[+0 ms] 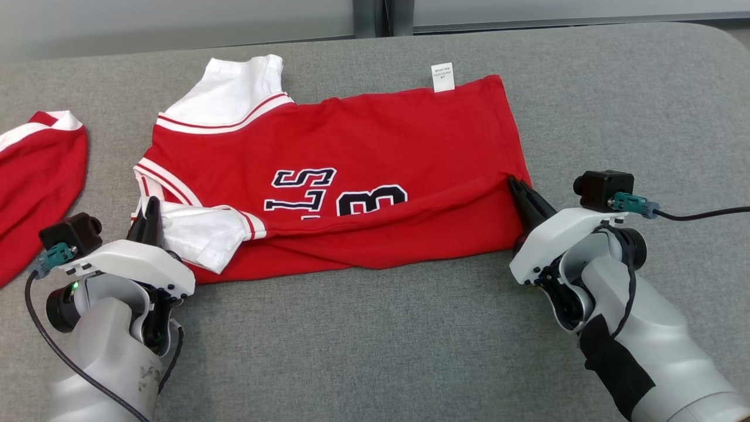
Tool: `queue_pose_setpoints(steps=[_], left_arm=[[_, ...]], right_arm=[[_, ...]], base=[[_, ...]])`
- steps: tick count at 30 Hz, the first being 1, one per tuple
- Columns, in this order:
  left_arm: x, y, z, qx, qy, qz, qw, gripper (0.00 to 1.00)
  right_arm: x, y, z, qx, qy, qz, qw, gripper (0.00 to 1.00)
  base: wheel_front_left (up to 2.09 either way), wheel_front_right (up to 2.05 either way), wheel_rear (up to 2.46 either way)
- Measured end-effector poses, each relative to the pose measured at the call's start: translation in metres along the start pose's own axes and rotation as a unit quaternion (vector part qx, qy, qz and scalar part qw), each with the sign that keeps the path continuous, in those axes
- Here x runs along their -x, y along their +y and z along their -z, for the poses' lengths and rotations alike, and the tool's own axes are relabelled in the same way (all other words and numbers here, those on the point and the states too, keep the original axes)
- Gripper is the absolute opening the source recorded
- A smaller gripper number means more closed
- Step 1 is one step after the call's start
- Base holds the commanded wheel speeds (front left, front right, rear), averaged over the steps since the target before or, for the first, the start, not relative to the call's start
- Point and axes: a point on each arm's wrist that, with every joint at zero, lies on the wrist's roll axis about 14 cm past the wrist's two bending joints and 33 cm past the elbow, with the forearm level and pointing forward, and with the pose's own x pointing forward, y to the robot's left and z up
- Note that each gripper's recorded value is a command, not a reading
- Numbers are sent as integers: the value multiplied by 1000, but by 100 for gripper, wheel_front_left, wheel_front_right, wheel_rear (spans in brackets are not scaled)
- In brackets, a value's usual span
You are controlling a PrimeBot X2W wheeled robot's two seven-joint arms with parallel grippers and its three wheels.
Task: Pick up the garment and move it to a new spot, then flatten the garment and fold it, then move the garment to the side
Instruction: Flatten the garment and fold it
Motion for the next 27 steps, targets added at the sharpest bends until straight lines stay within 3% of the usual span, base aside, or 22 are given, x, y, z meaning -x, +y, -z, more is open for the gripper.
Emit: queue_pose_setpoints(steps=[3, 4, 5, 6, 7, 21, 27], left_arm=[[0, 0, 4, -3, 7, 0, 1000, 0], [0, -1, 4, -9, 7, 3, 1000, 38], [0, -2, 2, -11, 5, 4, 1000, 99], [0, -2, 0, -10, 1, 5, 1000, 100], [0, -4, -6, -10, -8, 7, 1000, 100], [46, 2, -38, 0, -107, 3, 994, 100], [71, 11, -37, -31, -123, -7, 992, 100]], right_arm=[[-1, 1, 3, 0, 4, -1, 1000, 0], [-1, 2, 4, -1, 5, -1, 1000, 0], [-1, 2, 3, 1, 4, -2, 1000, 33], [-2, 3, 2, 1, 2, -2, 1000, 93], [-2, 3, 1, 2, 1, -3, 1000, 100], [22, -2, -34, 38, -65, -16, 997, 100], [37, 0, -27, 50, -74, -21, 996, 100]], base=[[0, 0, 0], [0, 0, 0], [0, 0, 0], [0, 0, 0], [0, 0, 0], [0, 0, 0], [0, 0, 0]])
